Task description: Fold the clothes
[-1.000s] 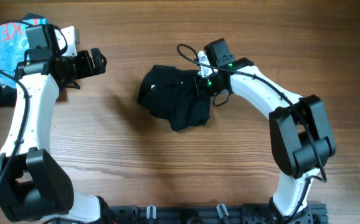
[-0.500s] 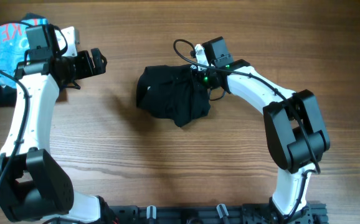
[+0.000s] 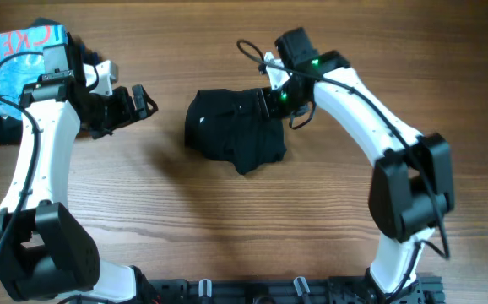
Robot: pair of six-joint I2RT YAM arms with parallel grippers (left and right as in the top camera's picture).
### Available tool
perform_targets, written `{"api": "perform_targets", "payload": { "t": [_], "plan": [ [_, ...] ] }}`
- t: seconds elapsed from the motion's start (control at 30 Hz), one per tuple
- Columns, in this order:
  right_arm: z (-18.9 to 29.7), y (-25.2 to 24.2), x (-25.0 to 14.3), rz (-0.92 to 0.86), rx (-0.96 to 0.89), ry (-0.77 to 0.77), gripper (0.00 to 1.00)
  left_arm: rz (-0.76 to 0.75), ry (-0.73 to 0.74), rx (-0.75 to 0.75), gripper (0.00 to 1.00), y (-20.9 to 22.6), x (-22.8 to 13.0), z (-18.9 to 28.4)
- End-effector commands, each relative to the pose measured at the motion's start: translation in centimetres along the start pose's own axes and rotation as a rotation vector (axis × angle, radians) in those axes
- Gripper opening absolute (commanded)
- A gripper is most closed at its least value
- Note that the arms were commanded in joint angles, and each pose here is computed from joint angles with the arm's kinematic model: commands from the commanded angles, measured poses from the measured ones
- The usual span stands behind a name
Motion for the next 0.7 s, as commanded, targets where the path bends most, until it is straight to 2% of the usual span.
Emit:
{"api": "perform_targets", "payload": {
  "t": [0.0, 0.07, 0.2, 0.27, 0.4, 0.67],
  "plan": [
    [5.4, 2.0, 1.4, 0.081, 0.014, -0.125, 0.66, 0.009, 0.071, -0.091, 1.0, -0.5, -0.7, -1.4],
    [7.1, 2.1, 1.4, 0.085, 0.006, -0.162, 0.71, 0.015, 0.088, -0.108, 1.0, -0.1, -1.1, -2.6],
    [10.2, 1.3, 1.1, 0.075, -0.071, -0.216, 0.9, 0.031, 0.135, -0.167, 1.0, 1.0, -2.1, -5.9],
    [11.5, 0.9, 0.8, 0.088, -0.094, -0.233, 0.94, -0.001, 0.155, -0.249, 1.0, 1.2, -2.5, -7.7],
    [12.6, 0.4, 0.2, 0.088, -0.112, -0.24, 0.96, -0.01, 0.183, -0.353, 1.0, 1.4, -2.4, -10.2],
    [12.7, 0.3, 0.0, 0.08, -0.114, -0.231, 0.96, 0.001, 0.227, -0.399, 1.0, 2.5, -2.4, -14.9]
  ]
}}
Point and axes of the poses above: each gripper's point midway between its finger pads, its own z axis back along the fingers, its own y axis along the line the jaws close on, x = y × z, the point moved 7 cm from there along z, back along the fingers, and after that the axes turned 10 degrees about z, right-handed, at the moved point
